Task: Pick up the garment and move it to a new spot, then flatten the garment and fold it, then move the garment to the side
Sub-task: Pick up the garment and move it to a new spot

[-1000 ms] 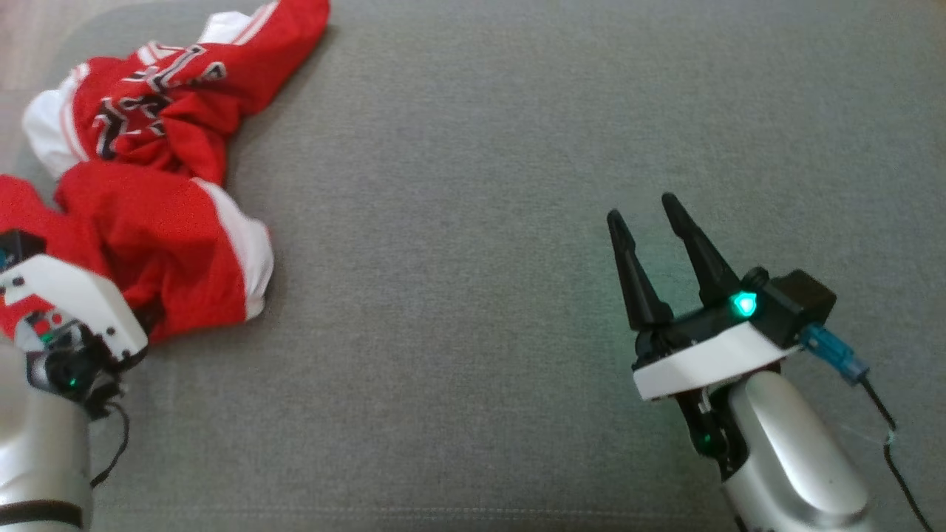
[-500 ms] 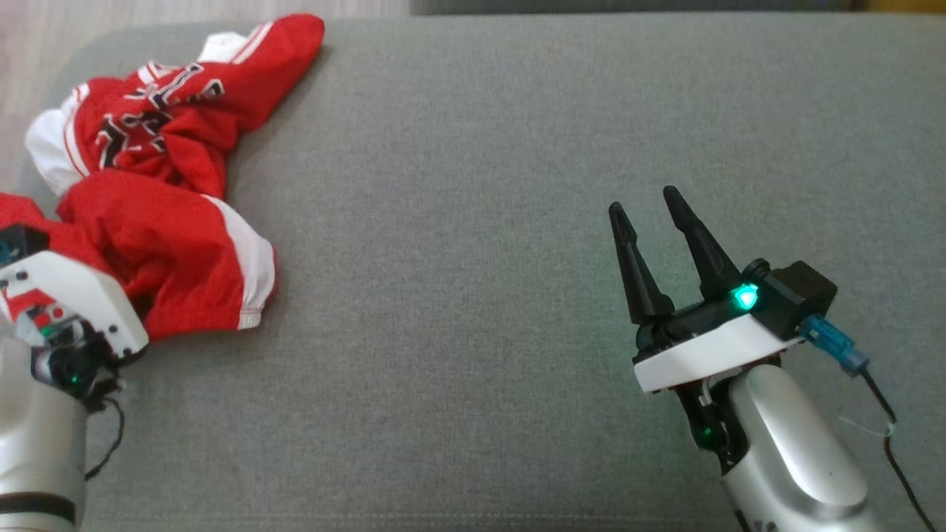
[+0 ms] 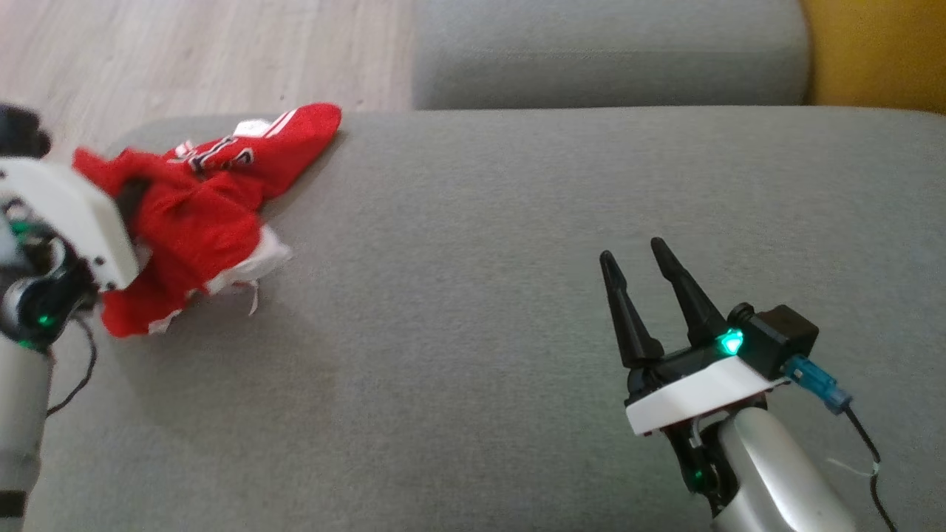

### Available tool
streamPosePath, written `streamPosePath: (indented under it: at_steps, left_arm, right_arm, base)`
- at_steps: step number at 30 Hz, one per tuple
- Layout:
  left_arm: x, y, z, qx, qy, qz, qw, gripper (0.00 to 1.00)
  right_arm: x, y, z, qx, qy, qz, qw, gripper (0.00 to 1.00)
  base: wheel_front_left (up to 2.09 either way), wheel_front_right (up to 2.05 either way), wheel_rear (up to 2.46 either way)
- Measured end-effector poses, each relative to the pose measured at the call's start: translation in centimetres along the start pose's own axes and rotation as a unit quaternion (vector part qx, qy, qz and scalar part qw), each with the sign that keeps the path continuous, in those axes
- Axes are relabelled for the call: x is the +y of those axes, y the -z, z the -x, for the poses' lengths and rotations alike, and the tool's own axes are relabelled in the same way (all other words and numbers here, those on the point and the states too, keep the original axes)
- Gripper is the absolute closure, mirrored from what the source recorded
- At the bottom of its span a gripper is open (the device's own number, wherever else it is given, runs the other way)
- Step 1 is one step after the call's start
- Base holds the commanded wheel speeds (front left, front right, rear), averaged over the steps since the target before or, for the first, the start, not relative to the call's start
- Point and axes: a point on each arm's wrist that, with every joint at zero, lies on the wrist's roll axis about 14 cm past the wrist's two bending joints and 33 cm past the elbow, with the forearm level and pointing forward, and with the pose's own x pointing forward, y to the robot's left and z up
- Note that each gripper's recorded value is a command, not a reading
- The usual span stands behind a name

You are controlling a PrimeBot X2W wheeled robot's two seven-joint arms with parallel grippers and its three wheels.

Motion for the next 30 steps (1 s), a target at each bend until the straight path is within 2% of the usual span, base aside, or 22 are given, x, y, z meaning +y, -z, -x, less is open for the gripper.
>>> streamPosePath:
  at_steps: [3, 7, 13, 14, 16, 18, 22, 23, 24, 25, 30]
  left_arm:
    - [-4.3, -3.3, 0.4, -0.039, 0.057, -0.036, 0.997, 1.00]
    - [-11.4, -6.7, 1.3, -0.085, 0.148, -0.074, 0.983, 1.00]
    - [-23.7, -8.4, 3.3, -0.114, 0.318, -0.065, 0.939, 1.00]
    - [-23.7, -8.4, 3.3, -0.114, 0.318, -0.065, 0.939, 1.00]
    - [-26.4, -7.7, 3.3, -0.101, 0.355, -0.066, 0.927, 1.00]
    - [-28.0, -6.0, 2.6, -0.078, 0.369, -0.087, 0.922, 1.00]
    - [-27.8, 0.2, -0.7, -0.010, 0.354, -0.149, 0.923, 1.00]
    - [-27.1, 2.0, -1.7, 0.008, 0.346, -0.161, 0.924, 0.96]
    - [-26.0, 3.5, -2.8, 0.025, 0.333, -0.167, 0.928, 0.52]
    - [-24.7, 4.8, -4.0, 0.038, 0.315, -0.172, 0.933, 0.00]
    - [-19.9, 8.5, -7.1, 0.067, 0.251, -0.174, 0.950, 0.00]
  right_arm:
    - [-0.7, -0.9, 0.7, -0.011, 0.014, 0.005, 1.000, 0.00]
    - [-1.8, -2.0, 1.8, -0.026, 0.035, 0.011, 0.999, 0.00]
    - [-4.0, -3.4, 3.9, -0.045, 0.076, 0.020, 0.996, 0.00]
    - [-4.0, -3.4, 3.9, -0.045, 0.076, 0.020, 0.996, 0.00]
    - [-4.9, -3.7, 4.6, -0.048, 0.093, 0.022, 0.994, 0.00]
    - [-5.8, -3.8, 5.4, -0.050, 0.110, 0.024, 0.992, 0.00]
    - [-7.4, -4.0, 6.4, -0.050, 0.137, 0.027, 0.989, 0.00]
    - [-7.7, -4.0, 6.5, -0.050, 0.141, 0.028, 0.988, 0.00]
    - [-7.9, -4.0, 6.5, -0.050, 0.144, 0.030, 0.988, 0.00]
    - [-8.2, -4.1, 6.5, -0.050, 0.147, 0.031, 0.987, 0.00]
    - [-8.4, -3.5, 6.5, -0.040, 0.148, 0.030, 0.988, 0.00]
  base:
    - [0.00, 0.00, 0.00]
    - [0.00, 0.00, 0.00]
    - [0.00, 0.00, 0.00]
    - [0.00, 0.00, 0.00]
    - [0.00, 0.00, 0.00]
    - [0.00, 0.00, 0.00]
    - [0.00, 0.00, 0.00]
    - [0.00, 0.00, 0.00]
    - [0.00, 0.00, 0.00]
    - [0.00, 0.00, 0.00]
    - [0.00, 0.00, 0.00]
